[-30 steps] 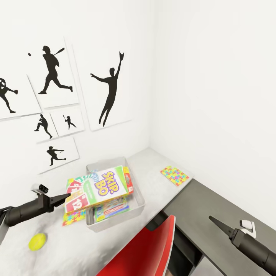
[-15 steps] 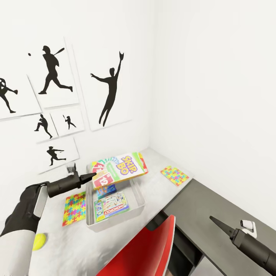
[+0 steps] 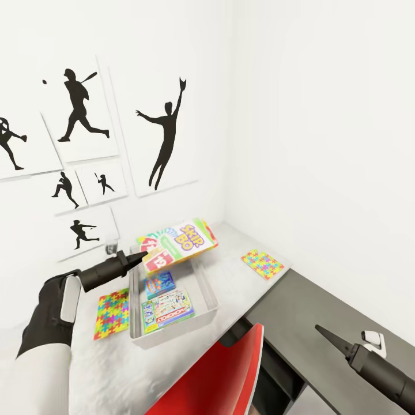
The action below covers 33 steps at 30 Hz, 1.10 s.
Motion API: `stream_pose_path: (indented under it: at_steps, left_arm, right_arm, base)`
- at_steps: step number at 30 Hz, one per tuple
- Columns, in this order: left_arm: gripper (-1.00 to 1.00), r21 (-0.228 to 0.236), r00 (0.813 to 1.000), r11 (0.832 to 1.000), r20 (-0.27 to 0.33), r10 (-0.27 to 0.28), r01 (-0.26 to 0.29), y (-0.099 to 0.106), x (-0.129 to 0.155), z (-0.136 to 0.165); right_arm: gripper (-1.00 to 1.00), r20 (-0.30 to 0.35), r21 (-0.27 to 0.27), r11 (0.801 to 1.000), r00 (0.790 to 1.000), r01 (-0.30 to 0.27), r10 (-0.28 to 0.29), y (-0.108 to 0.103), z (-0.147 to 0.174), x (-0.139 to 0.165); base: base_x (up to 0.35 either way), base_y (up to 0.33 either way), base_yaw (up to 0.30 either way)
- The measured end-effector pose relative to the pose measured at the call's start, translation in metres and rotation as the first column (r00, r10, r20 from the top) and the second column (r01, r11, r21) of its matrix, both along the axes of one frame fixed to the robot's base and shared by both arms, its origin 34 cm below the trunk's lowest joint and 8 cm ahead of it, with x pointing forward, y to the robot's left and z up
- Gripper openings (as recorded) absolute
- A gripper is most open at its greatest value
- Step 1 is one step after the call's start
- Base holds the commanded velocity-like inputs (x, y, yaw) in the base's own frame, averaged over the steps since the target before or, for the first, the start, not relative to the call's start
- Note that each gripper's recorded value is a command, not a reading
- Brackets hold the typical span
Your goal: Put all the toys in the child's room - the three board games (two on the bed and one on the table), the two jigsaw puzzles on the table, and the tennis ball on the table - inside the toy box on the table in the child's room.
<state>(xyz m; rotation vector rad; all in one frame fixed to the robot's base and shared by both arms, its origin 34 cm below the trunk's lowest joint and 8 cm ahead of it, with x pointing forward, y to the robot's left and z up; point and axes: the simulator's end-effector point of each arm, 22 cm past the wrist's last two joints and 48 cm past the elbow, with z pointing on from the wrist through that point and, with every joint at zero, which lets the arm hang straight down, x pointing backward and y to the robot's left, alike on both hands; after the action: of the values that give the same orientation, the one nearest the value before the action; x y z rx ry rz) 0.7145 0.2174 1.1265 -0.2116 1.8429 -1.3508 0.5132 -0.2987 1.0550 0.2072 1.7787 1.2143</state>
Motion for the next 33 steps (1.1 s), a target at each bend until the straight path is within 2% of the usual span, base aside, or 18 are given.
stream_pose_path:
  at_steps: [1, 4, 6, 10, 16, 21, 23, 29, 33]
  left_arm:
    - [-1.0, 0.003, 1.0, 1.0, 0.006, 0.013, -0.013, 0.0, 0.001, 0.004]
    - [-1.0, 0.031, 0.994, 0.994, 0.045, 0.099, -0.101, 0.006, 0.008, 0.022]
    - [-1.0, 0.029, 0.988, 0.989, 0.063, 0.143, -0.145, 0.009, 0.01, 0.033]
    - [-1.0, 0.016, 0.981, 0.983, 0.078, 0.18, -0.182, 0.01, 0.009, 0.043]
    - [-1.0, 0.003, 0.975, 0.979, 0.085, 0.203, -0.204, 0.01, 0.006, 0.046]
    - [-1.0, -0.062, 0.972, 0.973, 0.065, 0.225, -0.221, 0.002, 0.004, 0.045]
    - [-1.0, -0.066, 0.971, 0.971, 0.059, 0.233, -0.229, 0.005, 0.003, 0.042]
    - [-1.0, -0.064, 0.967, 0.965, -0.011, 0.254, -0.254, 0.013, -0.015, 0.006]
    - [-1.0, -0.054, 0.954, 0.953, -0.054, 0.294, -0.297, 0.028, -0.021, -0.013]
  right_arm:
    - [1.0, 0.0, 0.0, 1.0, 1.0, 0.0, 0.0, 0.0, 0.0, 0.0]
    - [1.0, 0.0, 0.0, 1.0, 1.0, 0.0, 0.0, 0.0, 0.0, 0.0]
    - [1.0, 0.0, 0.0, 1.0, 1.0, 0.0, 0.0, 0.0, 0.0, 0.0]
    - [1.0, 0.001, 0.001, 1.0, 1.0, 0.0, 0.0, 0.0, 0.0, 0.0]
    - [1.0, 0.0, 0.0, 1.0, 1.0, -0.001, 0.001, 0.0, 0.0, 0.0]
    - [1.0, 0.0, 0.0, 1.0, 1.0, 0.0, 0.0, 0.0, 0.0, 0.0]
    - [1.0, 0.0, 0.0, 1.0, 1.0, 0.0, 0.0, -0.001, 0.0, 0.0]
    - [1.0, 0.002, 0.0, 1.0, 1.0, 0.001, -0.001, -0.001, 0.001, 0.0]
    - [1.0, 0.002, 0.0, 1.0, 1.0, 0.001, -0.001, -0.001, 0.001, 0.0]
  base:
    - [0.0, 0.0, 0.0]
    - [0.0, 0.0, 0.0]
    - [0.0, 0.0, 0.0]
    - [0.0, 0.0, 0.0]
    - [0.0, 0.0, 0.0]
    - [0.0, 0.0, 0.0]
    - [0.0, 0.0, 0.0]
    - [0.0, 0.0, 0.0]
    - [0.0, 0.0, 0.0]
